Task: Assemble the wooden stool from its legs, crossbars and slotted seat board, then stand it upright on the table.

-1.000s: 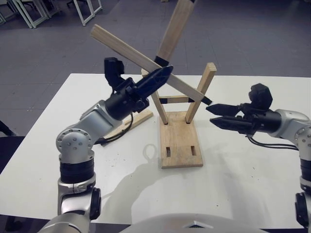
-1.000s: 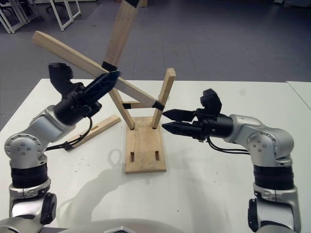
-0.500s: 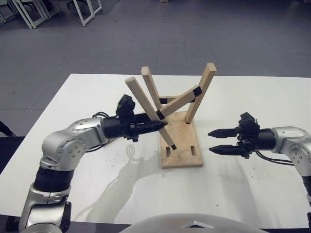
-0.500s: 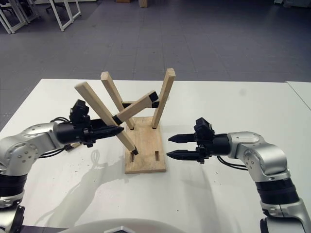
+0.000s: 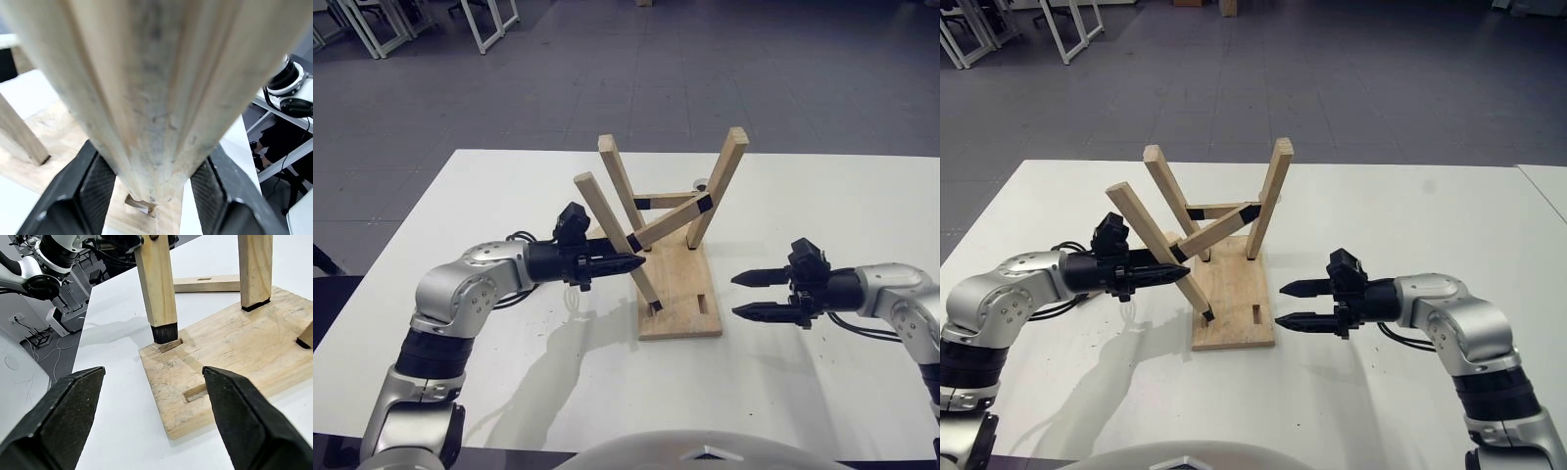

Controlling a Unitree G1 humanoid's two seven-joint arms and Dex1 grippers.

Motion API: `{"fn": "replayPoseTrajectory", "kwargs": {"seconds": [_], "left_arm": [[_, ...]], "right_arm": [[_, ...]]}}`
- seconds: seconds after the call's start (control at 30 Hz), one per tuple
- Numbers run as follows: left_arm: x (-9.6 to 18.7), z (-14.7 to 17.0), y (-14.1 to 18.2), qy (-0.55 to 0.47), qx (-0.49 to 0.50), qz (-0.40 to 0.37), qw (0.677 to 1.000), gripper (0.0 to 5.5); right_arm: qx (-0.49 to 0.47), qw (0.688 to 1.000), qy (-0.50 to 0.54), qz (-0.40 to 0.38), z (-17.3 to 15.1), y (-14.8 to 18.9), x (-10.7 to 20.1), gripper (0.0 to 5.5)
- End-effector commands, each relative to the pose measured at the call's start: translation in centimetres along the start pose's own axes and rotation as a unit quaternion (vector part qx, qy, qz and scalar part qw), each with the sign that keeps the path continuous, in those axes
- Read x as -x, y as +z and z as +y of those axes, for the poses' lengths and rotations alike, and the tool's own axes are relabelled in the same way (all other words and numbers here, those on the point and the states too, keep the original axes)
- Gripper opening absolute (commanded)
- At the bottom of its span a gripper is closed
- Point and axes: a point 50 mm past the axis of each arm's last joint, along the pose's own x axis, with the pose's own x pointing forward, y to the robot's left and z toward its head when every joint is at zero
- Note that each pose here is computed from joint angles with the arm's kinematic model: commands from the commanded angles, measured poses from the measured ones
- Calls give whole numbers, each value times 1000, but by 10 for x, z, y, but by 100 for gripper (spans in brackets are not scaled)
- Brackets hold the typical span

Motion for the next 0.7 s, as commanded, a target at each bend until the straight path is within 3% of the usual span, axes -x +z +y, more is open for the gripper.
{"fn": "replayPoseTrajectory", "kwargs": {"seconds": [0.03,0.7], "left_arm": [[3,0,5,-7,-13,10,1000,206],[-2,20,-11,-13,-6,59,998,206]], "right_arm": [[7,1000,-6,15,0,-1,1,368],[10,999,-19,26,-2,-4,0,368]]}}
